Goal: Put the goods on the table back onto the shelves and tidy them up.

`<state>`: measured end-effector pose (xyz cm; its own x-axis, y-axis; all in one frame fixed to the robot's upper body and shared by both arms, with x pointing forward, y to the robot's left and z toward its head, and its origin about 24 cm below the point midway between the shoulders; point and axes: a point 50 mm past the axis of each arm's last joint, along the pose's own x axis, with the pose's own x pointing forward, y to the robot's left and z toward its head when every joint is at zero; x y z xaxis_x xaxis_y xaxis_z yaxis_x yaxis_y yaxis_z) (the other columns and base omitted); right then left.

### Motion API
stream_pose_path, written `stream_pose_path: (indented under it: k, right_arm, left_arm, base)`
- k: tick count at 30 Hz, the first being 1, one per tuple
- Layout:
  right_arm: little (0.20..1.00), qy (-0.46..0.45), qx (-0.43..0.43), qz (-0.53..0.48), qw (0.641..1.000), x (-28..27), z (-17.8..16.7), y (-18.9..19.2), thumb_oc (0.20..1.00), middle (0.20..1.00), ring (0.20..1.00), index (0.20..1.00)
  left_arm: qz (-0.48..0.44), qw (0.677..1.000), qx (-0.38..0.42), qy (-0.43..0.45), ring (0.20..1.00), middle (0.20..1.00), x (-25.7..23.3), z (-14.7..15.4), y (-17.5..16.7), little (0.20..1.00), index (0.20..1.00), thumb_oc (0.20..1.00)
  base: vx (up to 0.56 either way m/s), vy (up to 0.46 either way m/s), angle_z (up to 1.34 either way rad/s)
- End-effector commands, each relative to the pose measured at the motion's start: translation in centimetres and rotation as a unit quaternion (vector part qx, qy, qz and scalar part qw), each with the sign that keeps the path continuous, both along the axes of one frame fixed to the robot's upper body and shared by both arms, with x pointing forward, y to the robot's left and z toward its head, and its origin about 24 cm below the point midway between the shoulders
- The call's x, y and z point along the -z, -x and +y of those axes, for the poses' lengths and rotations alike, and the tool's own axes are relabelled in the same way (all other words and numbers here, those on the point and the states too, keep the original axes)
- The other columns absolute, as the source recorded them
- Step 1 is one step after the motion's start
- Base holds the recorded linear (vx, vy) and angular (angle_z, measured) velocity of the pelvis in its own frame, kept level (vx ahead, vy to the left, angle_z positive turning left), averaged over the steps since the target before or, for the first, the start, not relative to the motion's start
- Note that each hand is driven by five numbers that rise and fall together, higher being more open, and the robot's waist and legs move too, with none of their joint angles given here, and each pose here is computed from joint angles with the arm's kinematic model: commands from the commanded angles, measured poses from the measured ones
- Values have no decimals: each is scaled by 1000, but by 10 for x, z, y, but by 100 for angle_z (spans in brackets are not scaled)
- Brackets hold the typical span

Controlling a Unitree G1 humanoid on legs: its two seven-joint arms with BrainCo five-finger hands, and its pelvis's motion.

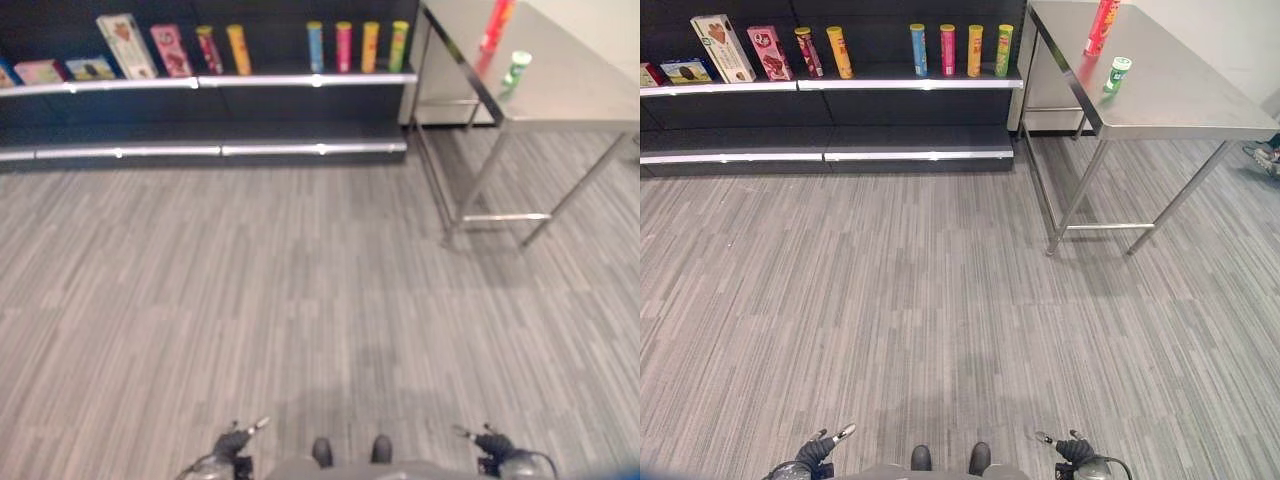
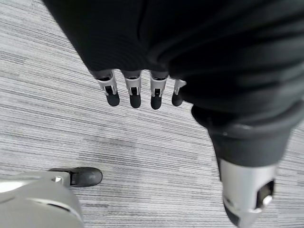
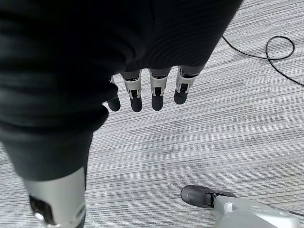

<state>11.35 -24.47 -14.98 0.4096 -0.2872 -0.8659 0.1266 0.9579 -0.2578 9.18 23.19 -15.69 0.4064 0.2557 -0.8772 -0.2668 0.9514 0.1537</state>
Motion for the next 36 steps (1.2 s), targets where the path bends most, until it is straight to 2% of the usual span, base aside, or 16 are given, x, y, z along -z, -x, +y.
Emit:
stream_pose_path:
  k: [1,13,20,25,29,36]
  right_arm:
    - [1000,26,-19,-27,999,-9,-9,-23,1000,1000,1000,1000]
    - [1000,14,6,-33,999,-9,-13,-10,1000,1000,1000,1000]
    - [1000,15,-25,-41,999,-11,-11,-10,1000,1000,1000,1000]
    - [1000,17,-16,-29,999,-10,-17,1,1000,1000,1000,1000]
    - [1000,30,2,-70,997,-21,-26,-21,1000,1000,1000,1000]
    - [1000,12,1,-95,995,-24,-16,-36,1000,1000,1000,1000]
  left_arm:
    - [-18,999,16,-35,1000,1000,-7,15,-20,1000,1000,1000]
    - [-37,998,32,-34,1000,1000,-12,14,-33,1000,1000,1000]
    - [-61,997,33,-19,1000,1000,-15,8,-39,1000,1000,1000]
    - [-68,997,39,-9,1000,1000,-16,4,-40,1000,1000,1000]
    - [-79,997,19,-8,1000,1000,-19,8,-46,1000,1000,1000]
    - [-75,997,1,-4,1000,1000,-17,8,-39,1000,1000,1000]
  base:
    - [-20,105,-8]
    - [211,68,18]
    - [501,-98,26]
    - [651,-187,65]
    - [394,-267,4]
    - [432,39,-53]
